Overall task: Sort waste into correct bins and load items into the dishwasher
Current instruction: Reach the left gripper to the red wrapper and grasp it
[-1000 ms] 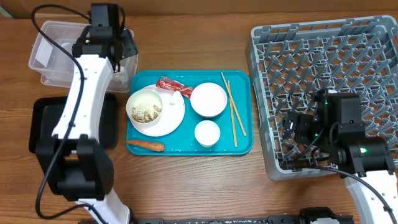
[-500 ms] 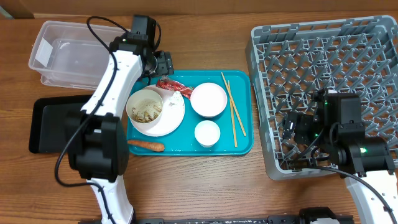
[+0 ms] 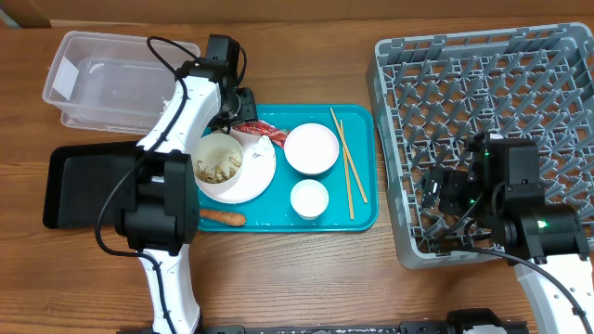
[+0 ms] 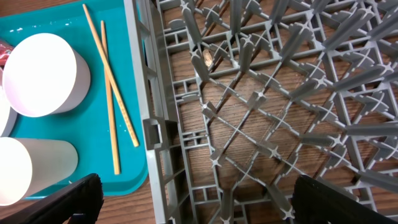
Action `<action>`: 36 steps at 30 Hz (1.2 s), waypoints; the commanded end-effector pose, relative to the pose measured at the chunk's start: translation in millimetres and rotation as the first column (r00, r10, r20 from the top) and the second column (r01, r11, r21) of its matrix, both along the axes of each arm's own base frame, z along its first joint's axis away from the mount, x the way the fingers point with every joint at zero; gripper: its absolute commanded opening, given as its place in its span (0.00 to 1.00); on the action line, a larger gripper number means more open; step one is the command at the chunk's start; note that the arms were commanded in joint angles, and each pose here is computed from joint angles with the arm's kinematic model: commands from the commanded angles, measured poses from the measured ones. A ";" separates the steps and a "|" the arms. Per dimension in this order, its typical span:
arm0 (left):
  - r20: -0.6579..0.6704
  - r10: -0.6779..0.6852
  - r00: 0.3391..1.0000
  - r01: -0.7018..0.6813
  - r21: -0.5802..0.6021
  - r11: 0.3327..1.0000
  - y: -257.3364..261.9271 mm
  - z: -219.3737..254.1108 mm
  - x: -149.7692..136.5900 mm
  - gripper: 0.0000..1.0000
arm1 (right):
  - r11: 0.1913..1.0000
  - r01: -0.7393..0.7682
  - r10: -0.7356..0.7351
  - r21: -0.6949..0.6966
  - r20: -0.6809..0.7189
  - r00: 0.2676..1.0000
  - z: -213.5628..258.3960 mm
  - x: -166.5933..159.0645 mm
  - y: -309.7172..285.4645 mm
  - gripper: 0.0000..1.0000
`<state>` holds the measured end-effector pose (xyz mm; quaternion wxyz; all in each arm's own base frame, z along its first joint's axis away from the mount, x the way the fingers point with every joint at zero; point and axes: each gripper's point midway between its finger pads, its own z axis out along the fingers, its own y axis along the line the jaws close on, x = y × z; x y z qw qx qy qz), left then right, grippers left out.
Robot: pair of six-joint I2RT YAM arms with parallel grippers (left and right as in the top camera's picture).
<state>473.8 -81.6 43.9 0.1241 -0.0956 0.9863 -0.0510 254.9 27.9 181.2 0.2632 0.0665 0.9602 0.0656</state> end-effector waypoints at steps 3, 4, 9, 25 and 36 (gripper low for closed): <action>-0.022 -0.031 0.999 0.030 -0.011 0.999 -8.8 -3.1 -4.7 0.54 | 1.000 0.003 -0.003 -0.005 0.044 0.999 14.6 4.7 -0.6 1.00; -0.027 -0.032 0.999 0.031 -0.009 0.999 -8.9 -3.4 -6.1 0.53 | 1.000 0.003 -0.003 -0.005 0.044 0.999 14.5 4.6 -0.6 1.00; -0.033 -0.036 0.999 0.036 -0.007 0.999 -9.1 -3.8 -7.7 0.43 | 1.000 0.003 -0.003 -0.005 0.044 0.999 14.6 4.7 -0.6 1.00; -0.032 -0.039 0.999 0.039 -0.008 0.999 -10.5 -0.3 -8.6 0.04 | 1.000 0.003 -0.003 -0.005 0.044 0.999 14.5 4.7 -0.6 1.00; 0.104 -0.111 0.988 0.115 -0.037 0.993 -20.2 58.5 -3.4 0.42 | 1.000 0.003 -0.003 -0.005 0.045 0.999 14.6 4.8 -0.6 1.00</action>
